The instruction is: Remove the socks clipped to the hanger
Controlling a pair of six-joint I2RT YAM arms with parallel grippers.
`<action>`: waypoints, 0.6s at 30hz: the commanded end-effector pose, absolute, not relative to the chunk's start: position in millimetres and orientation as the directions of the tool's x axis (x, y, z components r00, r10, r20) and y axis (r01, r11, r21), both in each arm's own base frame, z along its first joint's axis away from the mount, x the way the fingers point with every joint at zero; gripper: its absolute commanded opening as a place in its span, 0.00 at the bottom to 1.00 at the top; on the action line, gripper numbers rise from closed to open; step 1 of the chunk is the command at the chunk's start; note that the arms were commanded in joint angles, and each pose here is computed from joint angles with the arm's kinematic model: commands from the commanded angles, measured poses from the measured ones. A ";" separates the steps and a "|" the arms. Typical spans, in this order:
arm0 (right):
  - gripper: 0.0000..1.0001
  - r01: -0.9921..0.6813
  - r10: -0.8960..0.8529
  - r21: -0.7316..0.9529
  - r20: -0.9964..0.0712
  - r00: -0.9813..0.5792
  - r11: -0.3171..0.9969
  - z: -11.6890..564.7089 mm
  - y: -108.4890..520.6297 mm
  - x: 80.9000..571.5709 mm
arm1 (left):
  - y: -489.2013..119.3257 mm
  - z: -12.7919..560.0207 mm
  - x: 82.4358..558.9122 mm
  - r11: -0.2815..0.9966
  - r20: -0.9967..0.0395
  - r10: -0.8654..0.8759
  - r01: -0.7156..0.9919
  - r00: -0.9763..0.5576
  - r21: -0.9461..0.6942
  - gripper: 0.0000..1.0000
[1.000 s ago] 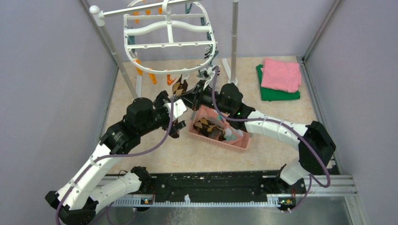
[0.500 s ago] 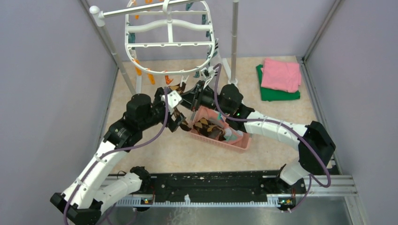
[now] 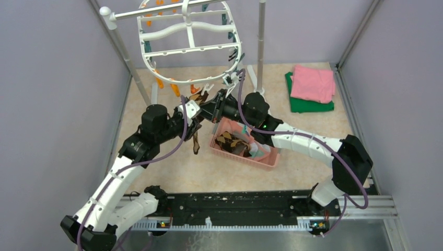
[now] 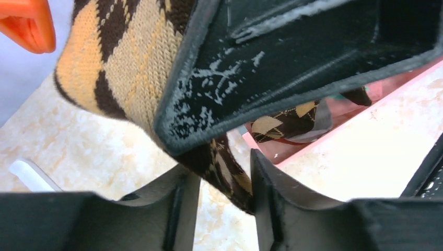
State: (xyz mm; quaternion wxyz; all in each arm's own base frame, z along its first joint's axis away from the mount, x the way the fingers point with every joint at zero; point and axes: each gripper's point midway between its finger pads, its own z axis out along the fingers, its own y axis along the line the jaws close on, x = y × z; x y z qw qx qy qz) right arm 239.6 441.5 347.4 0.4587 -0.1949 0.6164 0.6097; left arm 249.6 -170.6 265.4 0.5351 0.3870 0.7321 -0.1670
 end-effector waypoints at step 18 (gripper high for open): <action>0.58 -0.678 0.432 0.519 -0.845 -0.315 0.520 381.2 388.5 284.9 | -159.7 273.8 257.8 0.643 -0.903 0.430 0.700 0.004 0.309 0.00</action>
